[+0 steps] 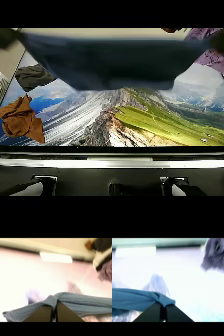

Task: Fold the clothes and pants, and hang the long-sleeved shirts on hangers.

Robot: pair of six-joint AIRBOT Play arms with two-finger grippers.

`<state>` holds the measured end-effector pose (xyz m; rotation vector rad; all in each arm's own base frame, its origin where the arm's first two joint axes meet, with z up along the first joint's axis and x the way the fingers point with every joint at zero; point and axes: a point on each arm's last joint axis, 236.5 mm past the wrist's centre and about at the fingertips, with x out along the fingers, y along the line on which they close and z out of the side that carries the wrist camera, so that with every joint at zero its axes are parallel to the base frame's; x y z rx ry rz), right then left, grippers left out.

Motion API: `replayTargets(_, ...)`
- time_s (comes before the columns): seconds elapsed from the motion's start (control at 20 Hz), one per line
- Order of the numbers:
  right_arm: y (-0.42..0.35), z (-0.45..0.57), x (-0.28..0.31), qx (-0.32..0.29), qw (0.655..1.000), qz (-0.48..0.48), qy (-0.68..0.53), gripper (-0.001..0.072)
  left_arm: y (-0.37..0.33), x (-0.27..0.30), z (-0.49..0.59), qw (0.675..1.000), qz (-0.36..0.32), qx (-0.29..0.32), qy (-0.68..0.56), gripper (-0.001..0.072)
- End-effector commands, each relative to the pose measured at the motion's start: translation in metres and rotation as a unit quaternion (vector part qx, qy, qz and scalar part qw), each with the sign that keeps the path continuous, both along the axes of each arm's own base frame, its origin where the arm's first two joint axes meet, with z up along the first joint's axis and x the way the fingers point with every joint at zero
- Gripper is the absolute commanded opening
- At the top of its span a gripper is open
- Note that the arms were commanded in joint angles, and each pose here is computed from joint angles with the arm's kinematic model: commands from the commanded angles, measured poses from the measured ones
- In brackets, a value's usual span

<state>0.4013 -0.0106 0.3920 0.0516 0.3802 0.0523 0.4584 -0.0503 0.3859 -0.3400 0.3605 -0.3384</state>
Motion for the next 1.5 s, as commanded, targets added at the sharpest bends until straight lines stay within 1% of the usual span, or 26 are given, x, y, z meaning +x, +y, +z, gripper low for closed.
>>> replayTargets(0.0,0.001,0.108,-0.100,-0.034,0.991,-0.024,-0.124,0.0029,0.032,-0.094,0.117,0.985,0.105,0.039,-0.134,0.0012)
replayTargets(0.1,-0.002,0.135,-0.156,-0.048,0.983,-0.045,-0.171,0.0029,0.041,-0.149,0.135,0.975,0.143,0.048,-0.162,0.0012)
replayTargets(0.2,-0.006,0.145,-0.190,-0.059,0.978,-0.063,-0.192,0.0029,0.047,-0.191,0.141,0.968,0.171,0.043,-0.179,0.0012)
replayTargets(0.3,-0.012,0.144,-0.202,-0.063,0.977,-0.077,-0.190,0.0028,0.053,-0.214,0.145,0.962,0.192,0.036,-0.189,0.0012)
replayTargets(0.4,-0.014,0.130,-0.188,-0.049,0.982,-0.080,-0.161,0.0028,0.056,-0.216,0.143,0.962,0.198,0.040,-0.185,0.0012)
replayTargets(0.55,-0.021,0.073,-0.131,-0.021,0.995,-0.082,-0.055,0.0028,0.060,-0.176,0.102,0.973,0.193,0.044,-0.116,0.0012)
replayTargets(0.65,-0.026,0.003,-0.083,-0.010,0.995,-0.079,0.062,0.0029,0.064,-0.130,0.039,0.982,0.180,0.055,-0.020,0.0012)
replayTargets(0.75,-0.031,-0.076,-0.038,-0.004,0.980,-0.075,0.185,0.0029,0.067,-0.081,-0.045,0.981,0.158,0.071,0.088,0.0013)
replayTargets(0.8,-0.034,-0.116,-0.017,-0.001,0.968,-0.073,0.239,0.0029,0.067,-0.059,-0.088,0.977,0.145,0.069,0.138,0.0012)
replayTargets(0.95,-0.041,-0.220,0.044,0.005,0.936,-0.069,0.346,0.0029,0.052,-0.004,-0.223,0.958,0.076,0.059,0.272,0.0012)
replayTargets(1.05,-0.044,-0.286,0.078,0.010,0.918,-0.065,0.390,0.0029,0.039,0.026,-0.294,0.942,0.037,0.035,0.331,0.0012)
replayTargets(1.15,-0.046,-0.344,0.105,0.016,0.907,-0.062,0.415,0.0029,0.034,0.051,-0.347,0.931,0.026,0.015,0.365,0.0012)
replayTargets(1.25,-0.048,-0.381,0.122,0.017,0.905,-0.064,0.421,0.0029,0.035,0.071,-0.388,0.920,0.022,0.014,0.390,0.0011)
replayTargets(1.45,-0.051,-0.406,0.142,0.021,0.910,-0.070,0.408,0.0029,0.034,0.101,-0.411,0.923,0.003,0.031,0.382,0.0012)
